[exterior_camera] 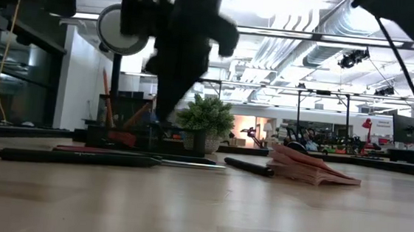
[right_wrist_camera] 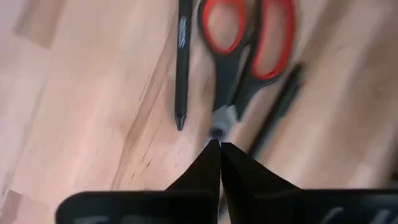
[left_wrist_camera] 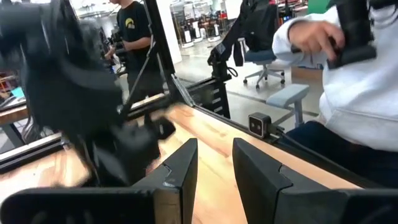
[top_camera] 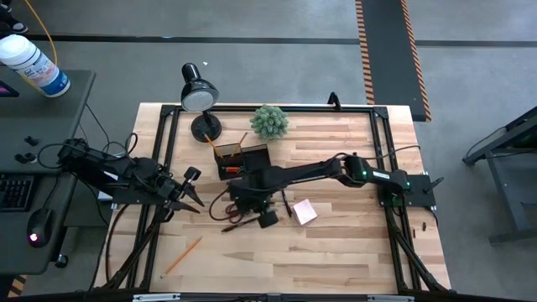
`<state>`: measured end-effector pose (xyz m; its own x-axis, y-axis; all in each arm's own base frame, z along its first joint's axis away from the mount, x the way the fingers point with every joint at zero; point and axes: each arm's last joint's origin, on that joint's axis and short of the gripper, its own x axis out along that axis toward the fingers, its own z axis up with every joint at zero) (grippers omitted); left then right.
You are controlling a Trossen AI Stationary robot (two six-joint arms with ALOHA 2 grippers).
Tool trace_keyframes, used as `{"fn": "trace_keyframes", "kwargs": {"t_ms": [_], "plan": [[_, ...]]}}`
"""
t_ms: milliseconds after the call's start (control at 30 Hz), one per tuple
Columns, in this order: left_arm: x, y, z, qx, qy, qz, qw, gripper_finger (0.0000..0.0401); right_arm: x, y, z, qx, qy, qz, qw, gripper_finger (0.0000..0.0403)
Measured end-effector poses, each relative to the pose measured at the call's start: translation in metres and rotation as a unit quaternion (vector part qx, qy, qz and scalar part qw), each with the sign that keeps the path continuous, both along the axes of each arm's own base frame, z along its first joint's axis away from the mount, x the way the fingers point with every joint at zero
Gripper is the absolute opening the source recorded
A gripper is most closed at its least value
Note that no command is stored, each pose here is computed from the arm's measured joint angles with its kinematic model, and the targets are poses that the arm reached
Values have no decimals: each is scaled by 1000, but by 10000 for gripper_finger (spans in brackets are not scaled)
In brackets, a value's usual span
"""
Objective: Pick and place office supplies into organizer
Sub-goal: Put the pencil into the desktop organizer
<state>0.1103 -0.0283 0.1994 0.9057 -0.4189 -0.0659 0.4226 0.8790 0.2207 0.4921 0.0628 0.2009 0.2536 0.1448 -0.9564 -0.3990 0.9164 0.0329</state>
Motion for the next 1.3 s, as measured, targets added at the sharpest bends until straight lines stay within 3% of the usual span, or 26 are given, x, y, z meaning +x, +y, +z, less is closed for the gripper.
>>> {"fn": "trace_keyframes", "kwargs": {"t_ms": [133,333,500,700,933,1033,1133,1300], "plan": [[0,1,-1,1,4,10,1000,90,-13,6,35,-31,-24,-9,999,2],[1,2,-2,-14,17,37,999,90,-47,17,78,-109,-9,-90,990,1],[5,4,-5,-30,40,90,995,90,-67,41,100,-158,-35,-139,977,1],[14,4,-16,-54,102,122,986,90,-81,71,99,-215,-56,-171,960,1],[30,2,-23,-84,147,153,974,90,-121,85,55,-300,-54,-228,925,1],[40,1,-13,-84,153,172,969,90,-142,80,28,-274,-84,-254,924,1],[51,1,-11,-78,180,211,958,90,-157,72,7,-212,-142,-272,928,1],[73,-2,-8,-46,255,245,934,90,-166,53,-18,-129,-244,-251,928,1]]}}
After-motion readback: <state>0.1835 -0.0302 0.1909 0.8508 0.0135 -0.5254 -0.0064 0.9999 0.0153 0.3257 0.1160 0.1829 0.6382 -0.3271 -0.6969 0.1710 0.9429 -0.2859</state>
